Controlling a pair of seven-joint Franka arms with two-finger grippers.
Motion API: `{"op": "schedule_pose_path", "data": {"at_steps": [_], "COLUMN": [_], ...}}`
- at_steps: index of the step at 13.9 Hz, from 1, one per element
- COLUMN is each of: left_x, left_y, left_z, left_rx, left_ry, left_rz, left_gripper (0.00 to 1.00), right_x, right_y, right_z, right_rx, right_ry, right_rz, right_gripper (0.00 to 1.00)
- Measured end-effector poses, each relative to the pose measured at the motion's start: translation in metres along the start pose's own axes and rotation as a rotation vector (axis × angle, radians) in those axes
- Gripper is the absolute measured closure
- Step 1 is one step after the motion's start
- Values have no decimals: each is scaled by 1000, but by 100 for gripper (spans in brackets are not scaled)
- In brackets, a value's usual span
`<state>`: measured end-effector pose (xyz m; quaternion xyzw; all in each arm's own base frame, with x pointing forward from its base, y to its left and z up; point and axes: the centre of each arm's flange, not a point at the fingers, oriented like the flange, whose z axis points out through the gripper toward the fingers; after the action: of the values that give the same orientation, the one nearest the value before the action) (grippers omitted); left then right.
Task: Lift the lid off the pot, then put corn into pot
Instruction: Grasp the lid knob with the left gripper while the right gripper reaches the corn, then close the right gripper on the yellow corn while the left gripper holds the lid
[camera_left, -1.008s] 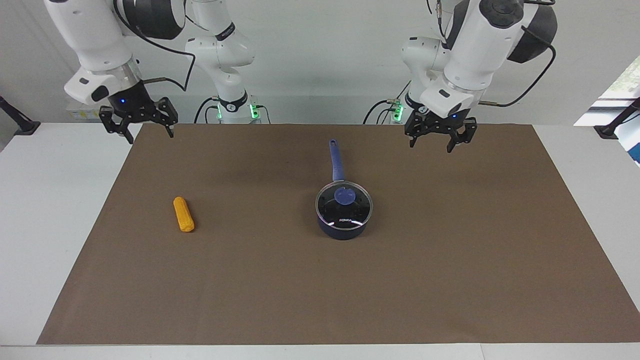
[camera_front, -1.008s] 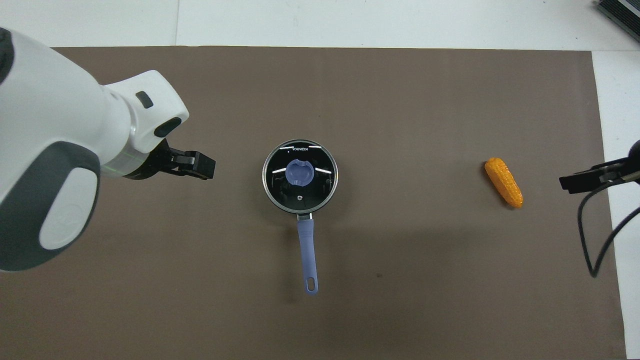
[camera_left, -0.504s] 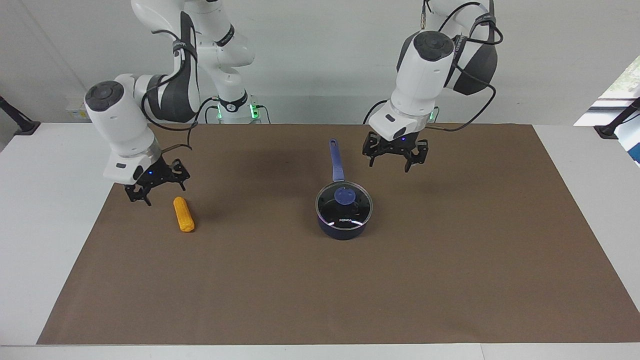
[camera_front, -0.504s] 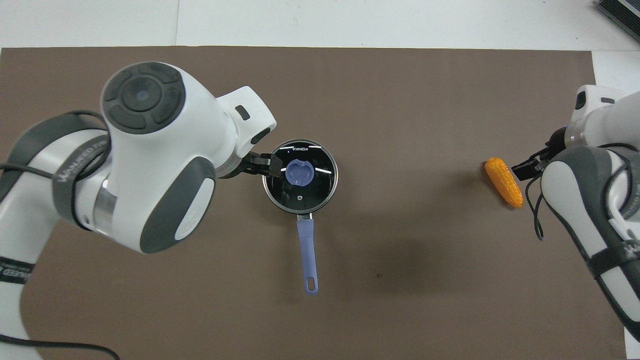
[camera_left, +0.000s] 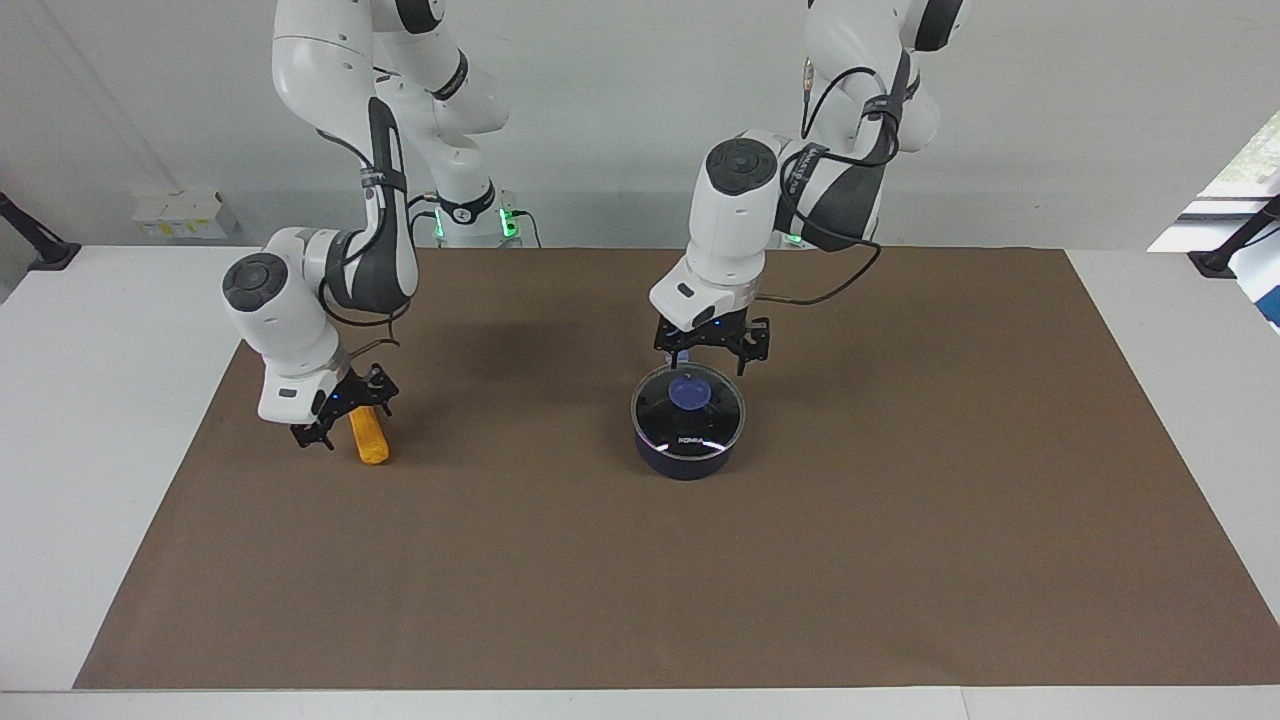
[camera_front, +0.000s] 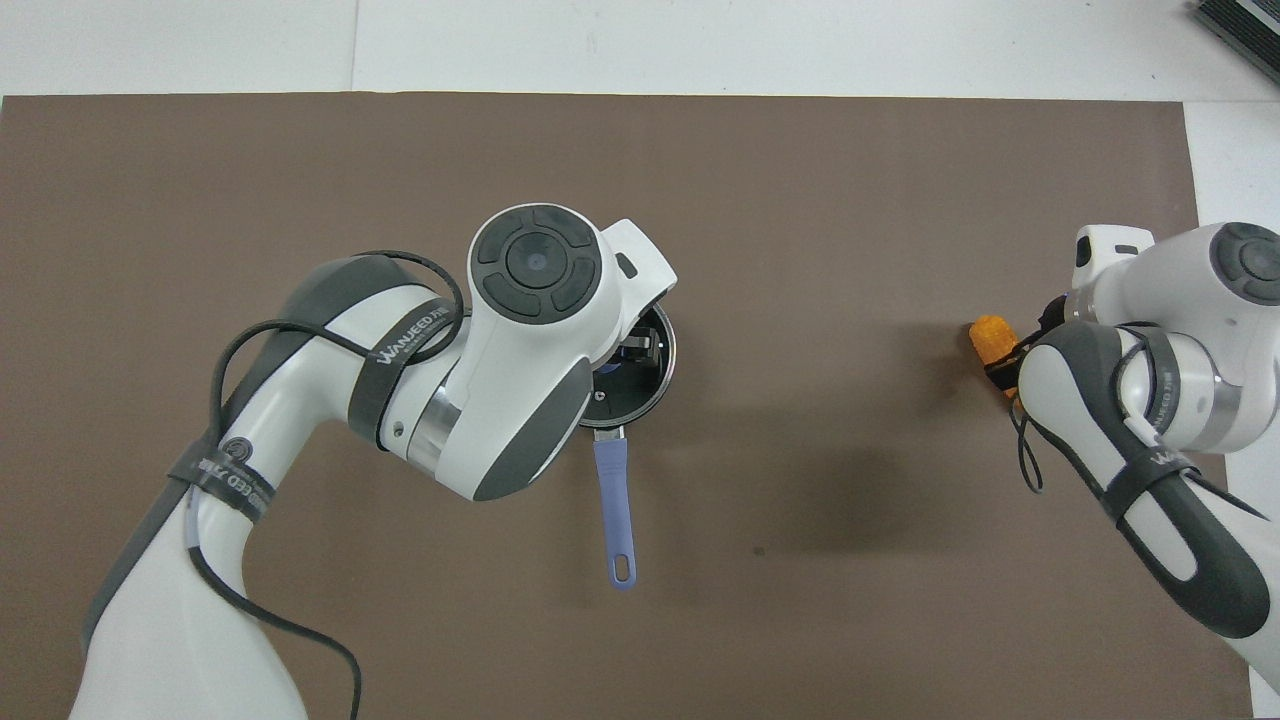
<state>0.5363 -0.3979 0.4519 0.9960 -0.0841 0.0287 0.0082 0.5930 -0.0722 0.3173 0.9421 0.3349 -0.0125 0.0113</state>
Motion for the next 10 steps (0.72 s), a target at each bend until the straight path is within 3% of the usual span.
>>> {"op": "schedule_pose_path", "data": {"at_steps": [2, 3, 4, 5, 8, 10], "left_x": [6, 7, 8, 9, 9, 10], "left_y": [6, 6, 7, 7, 9, 10], "left_z": [9, 15, 20, 22, 24, 29], "left_rx": [1, 9, 14, 17, 16, 19], "left_ry": [27, 30, 32, 33, 36, 32], "left_rz": [-3, 1, 4, 5, 8, 8], "left_gripper": [0, 0, 0, 0, 0, 0], "right_x": [-8, -10, -11, -10, -5, -5], "right_y": [4, 4, 3, 1, -1, -2], "right_z": [11, 16, 19, 21, 20, 20], "right_rx": [-7, -5, -2, -2, -9, -8], "right_ry": [7, 5, 3, 3, 12, 14], "right_rz": [-24, -28, -29, -31, -39, -25], "right_gripper": [0, 7, 20, 26, 32, 55]}}
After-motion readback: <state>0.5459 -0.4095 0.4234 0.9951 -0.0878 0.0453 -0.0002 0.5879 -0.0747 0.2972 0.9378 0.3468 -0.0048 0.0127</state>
